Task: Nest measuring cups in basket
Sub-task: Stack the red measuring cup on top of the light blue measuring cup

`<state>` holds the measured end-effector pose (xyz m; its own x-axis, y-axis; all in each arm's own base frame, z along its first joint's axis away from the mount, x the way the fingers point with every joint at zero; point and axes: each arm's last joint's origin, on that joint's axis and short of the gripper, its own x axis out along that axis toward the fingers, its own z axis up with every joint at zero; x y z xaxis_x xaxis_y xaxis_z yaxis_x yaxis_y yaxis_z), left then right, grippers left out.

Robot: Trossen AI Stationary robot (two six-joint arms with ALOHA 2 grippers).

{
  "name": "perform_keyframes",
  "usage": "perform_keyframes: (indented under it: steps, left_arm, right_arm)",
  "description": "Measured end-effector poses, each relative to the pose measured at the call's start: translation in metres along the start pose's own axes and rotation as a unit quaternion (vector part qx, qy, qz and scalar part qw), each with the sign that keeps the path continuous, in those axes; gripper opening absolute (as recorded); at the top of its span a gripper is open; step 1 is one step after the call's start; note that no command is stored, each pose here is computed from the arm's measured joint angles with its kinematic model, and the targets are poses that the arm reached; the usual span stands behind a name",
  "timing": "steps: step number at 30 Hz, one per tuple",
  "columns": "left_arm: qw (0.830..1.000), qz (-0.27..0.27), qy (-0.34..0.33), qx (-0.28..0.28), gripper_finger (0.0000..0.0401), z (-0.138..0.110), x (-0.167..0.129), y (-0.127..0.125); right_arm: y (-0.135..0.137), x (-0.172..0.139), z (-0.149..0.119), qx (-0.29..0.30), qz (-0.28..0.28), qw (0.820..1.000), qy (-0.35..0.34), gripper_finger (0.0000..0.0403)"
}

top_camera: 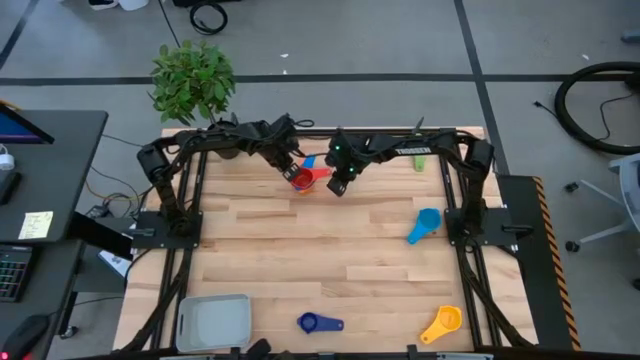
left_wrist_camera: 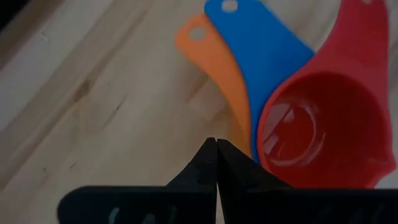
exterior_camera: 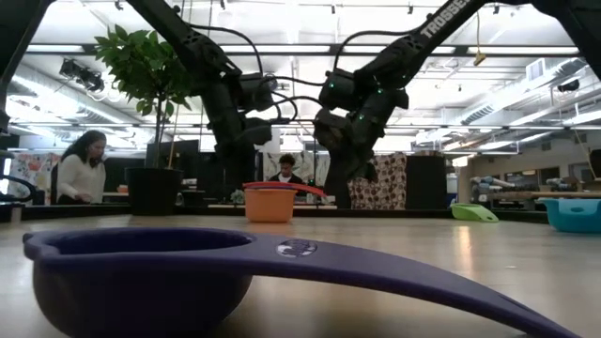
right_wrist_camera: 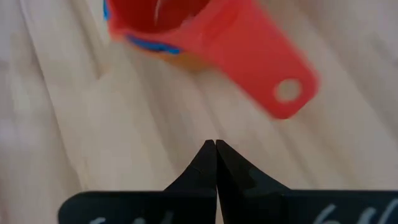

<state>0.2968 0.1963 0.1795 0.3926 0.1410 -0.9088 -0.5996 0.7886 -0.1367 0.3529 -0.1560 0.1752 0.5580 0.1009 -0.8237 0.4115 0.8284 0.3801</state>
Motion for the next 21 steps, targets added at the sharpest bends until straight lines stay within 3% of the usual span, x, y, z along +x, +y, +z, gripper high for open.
perform_keyframes:
  steps: [6, 11, 15, 21]
  left_arm:
    - [1.000, -0.018, -0.025, 0.003, 0.0000, 0.005, 0.003, -0.001]
    - [0.999, -0.032, 0.001, 0.000, 0.0000, 0.002, 0.017, 0.000]
    - [0.999, -0.032, 0.016, -0.002, 0.0000, -0.001, 0.024, 0.001]
    - [0.999, -0.032, 0.016, -0.002, 0.0001, -0.001, 0.024, 0.001]
  right_arm:
    - [-0.016, -0.008, 0.011, -0.004, 0.022, 0.999, -0.041, 0.0000]
    - [-0.023, -0.012, 0.013, 0.005, 0.028, 0.999, -0.045, 0.0000]
    - [-0.021, -0.011, 0.011, 0.005, 0.069, 0.997, -0.032, 0.0000]
    - [-0.008, -0.006, 0.002, -0.008, 0.082, 0.997, 0.009, 0.0000]
